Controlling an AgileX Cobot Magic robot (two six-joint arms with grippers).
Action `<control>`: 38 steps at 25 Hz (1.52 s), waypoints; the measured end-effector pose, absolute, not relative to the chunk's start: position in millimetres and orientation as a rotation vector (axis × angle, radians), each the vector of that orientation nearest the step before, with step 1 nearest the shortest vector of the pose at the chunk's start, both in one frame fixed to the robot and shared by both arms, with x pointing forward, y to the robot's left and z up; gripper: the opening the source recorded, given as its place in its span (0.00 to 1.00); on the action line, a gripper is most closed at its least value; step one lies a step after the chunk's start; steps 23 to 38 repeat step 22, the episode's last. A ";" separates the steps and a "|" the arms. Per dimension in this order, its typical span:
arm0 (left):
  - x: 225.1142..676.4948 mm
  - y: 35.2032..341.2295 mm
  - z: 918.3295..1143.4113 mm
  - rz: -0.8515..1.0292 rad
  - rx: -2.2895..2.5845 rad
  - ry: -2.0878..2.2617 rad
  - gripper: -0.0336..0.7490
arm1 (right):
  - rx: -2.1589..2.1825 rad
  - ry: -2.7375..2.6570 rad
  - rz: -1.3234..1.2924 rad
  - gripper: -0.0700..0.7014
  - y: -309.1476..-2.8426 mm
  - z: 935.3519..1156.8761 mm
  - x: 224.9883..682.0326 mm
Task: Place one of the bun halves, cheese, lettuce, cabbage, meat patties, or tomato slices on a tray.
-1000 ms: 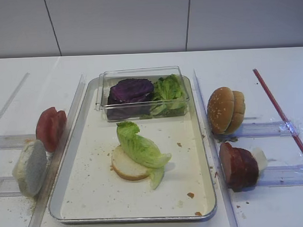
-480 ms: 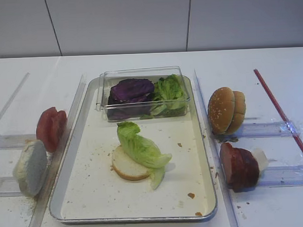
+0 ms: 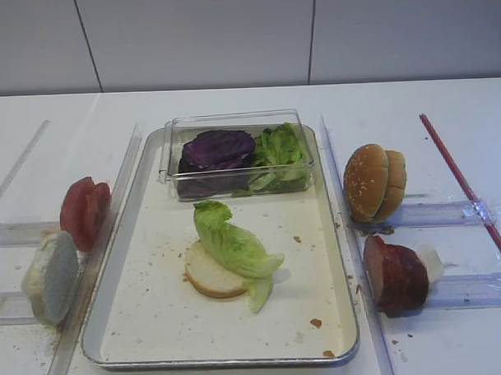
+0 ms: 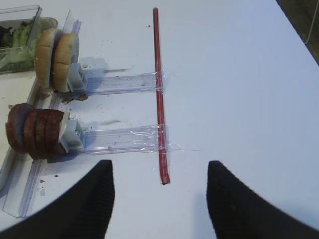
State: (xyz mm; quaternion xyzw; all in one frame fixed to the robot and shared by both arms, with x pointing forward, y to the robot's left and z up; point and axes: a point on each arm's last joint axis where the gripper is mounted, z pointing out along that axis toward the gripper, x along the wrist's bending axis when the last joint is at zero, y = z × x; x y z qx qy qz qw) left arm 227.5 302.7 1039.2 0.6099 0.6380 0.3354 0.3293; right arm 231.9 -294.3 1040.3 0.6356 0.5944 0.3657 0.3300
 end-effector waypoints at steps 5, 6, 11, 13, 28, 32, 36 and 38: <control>227.5 302.7 1039.2 0.877 1.596 1.669 0.67 | 1.662 1.555 0.956 0.64 -294.3 1040.3 231.9; 227.5 302.7 1039.2 0.877 1.596 1.669 0.67 | 1.662 1.555 0.956 0.64 -294.3 1040.3 231.9; 227.5 302.7 1039.2 0.877 1.596 1.669 0.67 | 1.662 1.555 0.956 0.64 -294.3 1040.3 231.9; 227.5 302.7 1039.2 0.877 1.596 1.669 0.67 | 1.662 1.555 0.956 0.64 -294.3 1040.3 231.9; 227.5 302.7 1039.2 0.877 1.596 1.669 0.67 | 1.662 1.555 0.956 0.64 -294.3 1040.3 231.9; 227.5 302.7 1039.2 0.877 1.596 1.669 0.67 | 1.662 1.555 0.956 0.64 -294.3 1040.3 231.9; 227.5 302.7 1039.2 0.877 1.596 1.669 0.67 | 1.662 1.555 0.956 0.64 -294.3 1040.3 231.9; 227.5 302.7 1039.2 0.877 1.596 1.669 0.67 | 1.662 1.555 0.956 0.64 -294.3 1040.3 231.9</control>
